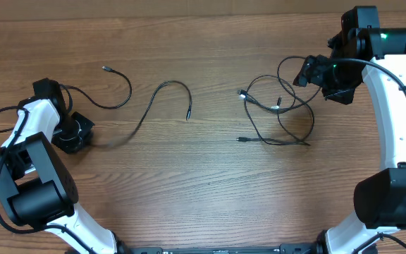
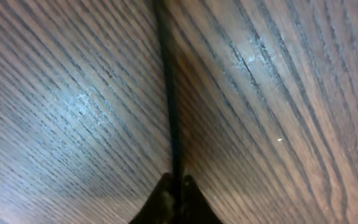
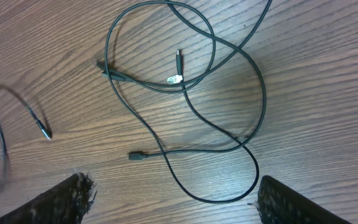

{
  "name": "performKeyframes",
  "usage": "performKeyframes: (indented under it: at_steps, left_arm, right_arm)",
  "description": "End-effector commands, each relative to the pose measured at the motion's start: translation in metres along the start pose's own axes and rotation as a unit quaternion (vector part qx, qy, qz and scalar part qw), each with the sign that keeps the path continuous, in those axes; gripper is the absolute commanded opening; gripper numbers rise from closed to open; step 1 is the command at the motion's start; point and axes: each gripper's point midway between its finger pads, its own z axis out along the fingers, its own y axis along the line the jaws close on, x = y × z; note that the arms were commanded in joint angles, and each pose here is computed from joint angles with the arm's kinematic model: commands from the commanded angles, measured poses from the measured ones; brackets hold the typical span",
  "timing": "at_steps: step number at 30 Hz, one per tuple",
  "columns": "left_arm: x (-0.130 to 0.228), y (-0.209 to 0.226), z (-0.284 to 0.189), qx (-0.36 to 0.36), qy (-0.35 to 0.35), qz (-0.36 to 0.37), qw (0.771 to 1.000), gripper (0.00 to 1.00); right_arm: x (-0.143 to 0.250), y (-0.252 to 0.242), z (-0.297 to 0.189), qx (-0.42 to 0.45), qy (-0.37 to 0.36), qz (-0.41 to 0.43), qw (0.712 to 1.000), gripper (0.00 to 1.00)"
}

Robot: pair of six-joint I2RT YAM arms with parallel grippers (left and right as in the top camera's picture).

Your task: Untangle cables

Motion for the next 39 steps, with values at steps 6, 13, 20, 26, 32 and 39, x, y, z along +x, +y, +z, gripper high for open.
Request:
performKeyframes:
  at_steps: [6,13,20,26,32,39]
  left_arm:
    - [-0.089,-0.01,-0.166,0.055,-0.223,0.037,0.972,0.04]
    - [-0.152,0.038,-0.36,0.038,-0.502,-0.021,0.864,0.04]
    - [-0.17,0.057,-0.417,-0.002,-0.596,-0.027,0.802,0.04]
    - [-0.173,0.052,-0.374,-0.03,-0.541,0.004,0.84,0.04]
    - [-0.173,0.053,-0.328,-0.047,-0.48,-0.001,0.876,0.04]
    - [-0.179,0.051,-0.284,-0.071,-0.429,0.012,0.901,0.04]
  right_arm:
    - [-0.006,0.003,-0.007,-0.008,-0.015,-0.005,1.0,0.84]
    - [-0.006,0.003,-0.007,-0.008,-0.015,-0.005,1.0,0.84]
    - [-0.003,0.002,-0.007,-0.006,-0.009,-0.005,1.0,0.84]
    - [-0.005,0.003,-0.007,-0.007,-0.013,-0.006,1.0,0.84]
    - [-0.002,0.002,-0.007,-0.005,-0.007,-0.005,1.0,0.84]
    - [-0.001,0.002,-0.007,-0.005,-0.006,-0.005,1.0,0.84]
